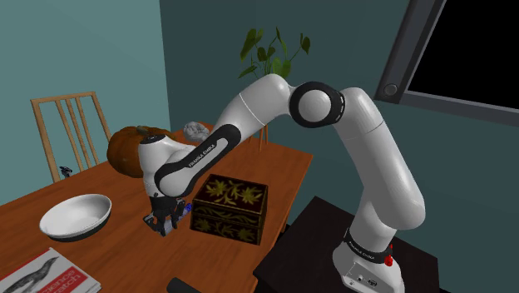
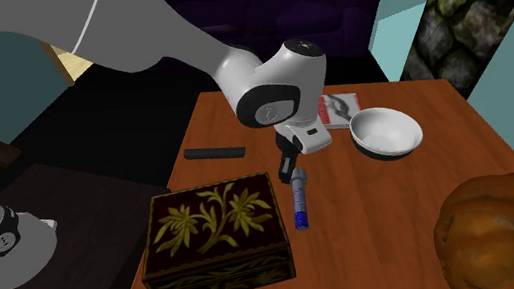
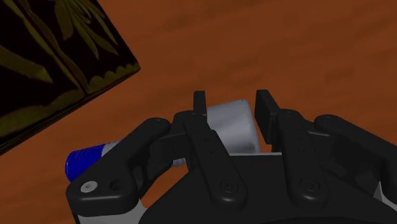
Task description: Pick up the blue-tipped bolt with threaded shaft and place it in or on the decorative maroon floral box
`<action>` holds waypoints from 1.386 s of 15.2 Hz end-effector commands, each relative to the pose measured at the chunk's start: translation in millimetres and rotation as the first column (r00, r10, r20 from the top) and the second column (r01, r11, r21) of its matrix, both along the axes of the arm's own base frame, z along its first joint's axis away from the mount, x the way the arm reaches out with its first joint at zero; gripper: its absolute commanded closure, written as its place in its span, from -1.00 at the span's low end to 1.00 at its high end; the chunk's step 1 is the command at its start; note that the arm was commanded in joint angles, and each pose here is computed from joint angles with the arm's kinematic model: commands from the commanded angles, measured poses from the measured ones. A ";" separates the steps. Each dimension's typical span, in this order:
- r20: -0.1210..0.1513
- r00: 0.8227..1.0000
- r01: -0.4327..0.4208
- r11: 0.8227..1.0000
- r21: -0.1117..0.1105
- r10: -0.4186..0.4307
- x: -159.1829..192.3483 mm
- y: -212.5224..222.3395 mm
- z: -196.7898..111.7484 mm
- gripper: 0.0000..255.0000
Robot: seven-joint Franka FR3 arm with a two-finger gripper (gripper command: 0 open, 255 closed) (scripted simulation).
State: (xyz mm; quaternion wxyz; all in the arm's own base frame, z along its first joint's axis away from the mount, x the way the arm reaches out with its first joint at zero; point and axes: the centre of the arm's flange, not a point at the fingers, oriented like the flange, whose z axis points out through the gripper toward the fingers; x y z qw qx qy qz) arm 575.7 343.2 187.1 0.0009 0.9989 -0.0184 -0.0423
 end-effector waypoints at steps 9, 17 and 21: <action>0.000 1.000 0.000 1.000 0.000 0.000 0.1 -0.4 31.5 1.00; 0.000 1.000 0.000 1.000 0.000 0.000 0.1 -0.4 73.8 1.00; 0.000 1.000 0.000 1.000 0.000 0.000 0.1 -0.4 94.9 1.00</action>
